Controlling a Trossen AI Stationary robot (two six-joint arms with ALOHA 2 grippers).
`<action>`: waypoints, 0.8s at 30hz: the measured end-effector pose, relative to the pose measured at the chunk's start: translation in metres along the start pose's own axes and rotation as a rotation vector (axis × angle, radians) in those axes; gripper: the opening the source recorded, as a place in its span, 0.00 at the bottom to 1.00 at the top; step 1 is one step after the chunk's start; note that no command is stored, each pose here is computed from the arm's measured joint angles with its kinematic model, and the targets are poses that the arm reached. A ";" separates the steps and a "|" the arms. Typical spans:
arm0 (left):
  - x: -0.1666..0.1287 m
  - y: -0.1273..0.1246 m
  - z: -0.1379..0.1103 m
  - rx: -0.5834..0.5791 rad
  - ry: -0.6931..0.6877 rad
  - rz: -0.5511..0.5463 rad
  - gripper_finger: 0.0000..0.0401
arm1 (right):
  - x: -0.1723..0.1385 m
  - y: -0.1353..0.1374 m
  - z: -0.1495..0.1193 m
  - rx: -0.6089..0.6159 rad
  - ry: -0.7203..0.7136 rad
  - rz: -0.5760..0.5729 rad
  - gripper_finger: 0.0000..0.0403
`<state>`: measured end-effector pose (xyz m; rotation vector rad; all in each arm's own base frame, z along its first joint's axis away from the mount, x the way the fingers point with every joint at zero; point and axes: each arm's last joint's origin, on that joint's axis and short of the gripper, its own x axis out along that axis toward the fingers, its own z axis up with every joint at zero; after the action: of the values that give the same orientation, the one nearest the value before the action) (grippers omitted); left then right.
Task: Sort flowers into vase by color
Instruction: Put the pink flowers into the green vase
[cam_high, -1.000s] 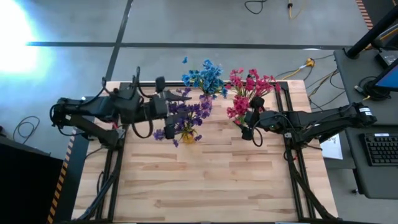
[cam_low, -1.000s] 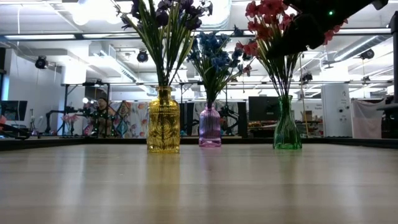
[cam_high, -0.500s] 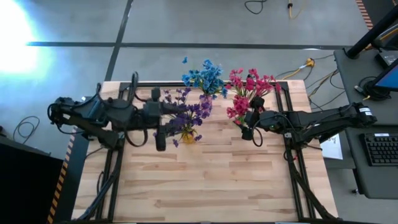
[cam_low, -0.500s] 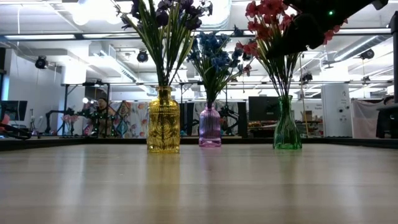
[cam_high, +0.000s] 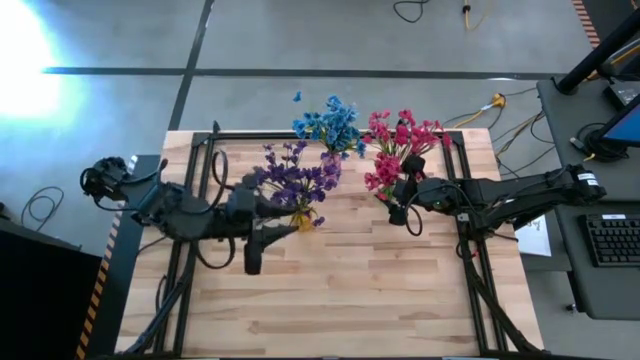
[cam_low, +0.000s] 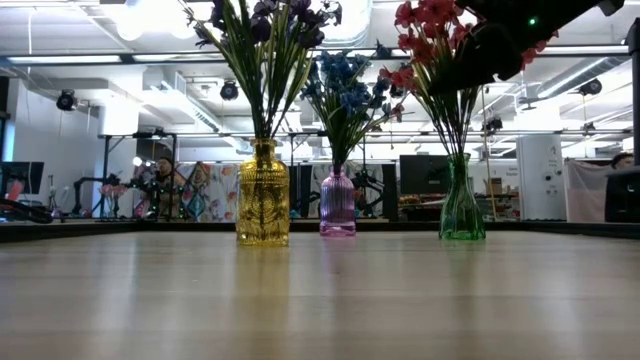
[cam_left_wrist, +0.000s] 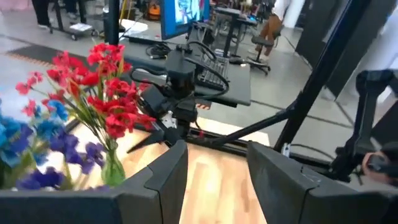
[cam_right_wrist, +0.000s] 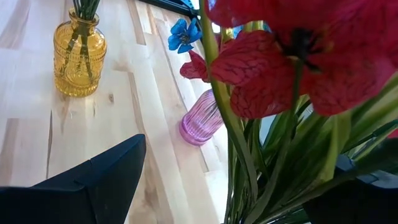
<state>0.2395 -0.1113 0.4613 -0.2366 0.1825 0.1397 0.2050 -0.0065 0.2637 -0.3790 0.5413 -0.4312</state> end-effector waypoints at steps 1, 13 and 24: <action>0.000 -0.004 -0.002 -0.015 0.000 -0.003 0.39 | 0.000 0.000 0.000 -0.003 0.000 0.000 0.89; 0.022 -0.081 -0.066 0.201 0.127 -0.152 0.39 | 0.000 0.000 0.000 -0.003 0.000 0.000 0.89; 0.091 -0.108 -0.123 0.359 0.053 0.087 0.39 | 0.000 0.000 0.000 0.006 -0.001 0.000 0.89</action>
<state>0.3254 -0.2343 0.3499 0.1256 0.2670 0.1846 0.2051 -0.0065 0.2639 -0.3731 0.5392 -0.4328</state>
